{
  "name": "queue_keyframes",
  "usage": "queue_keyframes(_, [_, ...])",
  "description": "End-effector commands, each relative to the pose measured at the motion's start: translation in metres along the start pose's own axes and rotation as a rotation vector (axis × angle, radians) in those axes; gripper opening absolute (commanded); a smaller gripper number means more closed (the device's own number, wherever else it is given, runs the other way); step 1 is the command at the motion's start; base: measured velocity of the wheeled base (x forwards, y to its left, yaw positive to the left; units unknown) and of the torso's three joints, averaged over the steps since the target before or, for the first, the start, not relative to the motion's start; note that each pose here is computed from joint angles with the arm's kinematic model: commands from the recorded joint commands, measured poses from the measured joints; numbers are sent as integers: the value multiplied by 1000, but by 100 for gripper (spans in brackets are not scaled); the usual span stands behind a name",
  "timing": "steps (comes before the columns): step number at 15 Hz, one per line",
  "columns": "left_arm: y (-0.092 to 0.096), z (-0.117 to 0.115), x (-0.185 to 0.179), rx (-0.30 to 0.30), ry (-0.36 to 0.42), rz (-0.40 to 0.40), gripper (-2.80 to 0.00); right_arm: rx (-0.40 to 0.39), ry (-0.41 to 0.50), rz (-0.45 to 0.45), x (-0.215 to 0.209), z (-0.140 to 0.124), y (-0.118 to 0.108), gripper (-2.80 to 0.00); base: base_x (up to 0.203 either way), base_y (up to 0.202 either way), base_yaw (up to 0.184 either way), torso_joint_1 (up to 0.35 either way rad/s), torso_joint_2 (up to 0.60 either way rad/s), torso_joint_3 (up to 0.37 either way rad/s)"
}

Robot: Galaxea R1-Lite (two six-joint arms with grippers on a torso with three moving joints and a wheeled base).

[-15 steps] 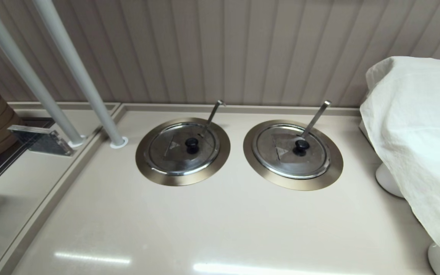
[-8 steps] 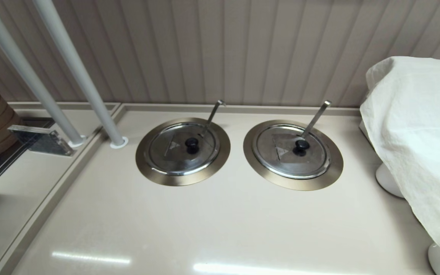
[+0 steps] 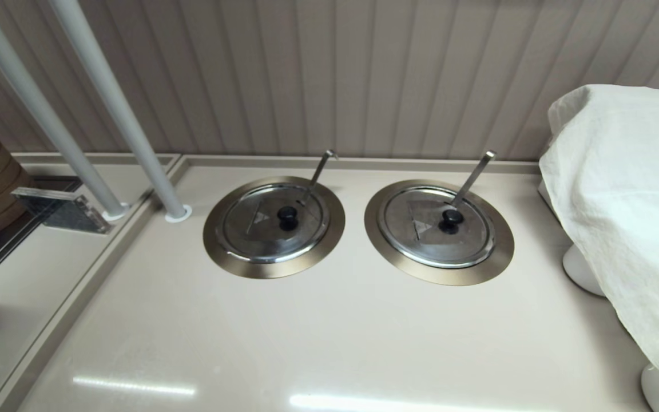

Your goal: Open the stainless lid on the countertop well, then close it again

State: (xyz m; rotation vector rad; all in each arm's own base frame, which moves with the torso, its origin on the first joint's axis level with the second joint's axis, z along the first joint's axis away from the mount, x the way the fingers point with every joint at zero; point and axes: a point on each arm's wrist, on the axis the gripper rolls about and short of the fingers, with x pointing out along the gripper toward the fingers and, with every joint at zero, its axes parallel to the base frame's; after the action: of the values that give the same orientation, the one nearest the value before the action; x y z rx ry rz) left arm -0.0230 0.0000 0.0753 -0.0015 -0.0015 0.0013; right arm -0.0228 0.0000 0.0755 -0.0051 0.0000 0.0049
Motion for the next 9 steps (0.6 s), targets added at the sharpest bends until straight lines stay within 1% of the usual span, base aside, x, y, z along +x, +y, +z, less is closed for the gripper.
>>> queue_keyframes(1, [0, 0, 0, 0, 5, 0, -280, 0, 2, 0, 0, 0, 0, 0, 0, 0, 0, 0, 0, 0])
queue_keyframes(9, [0, 0, 0, 0, 6, 0, -280, -3, 0, 0, 0, 0, 0, 0, 0, 0, 0, 0, 0, 0])
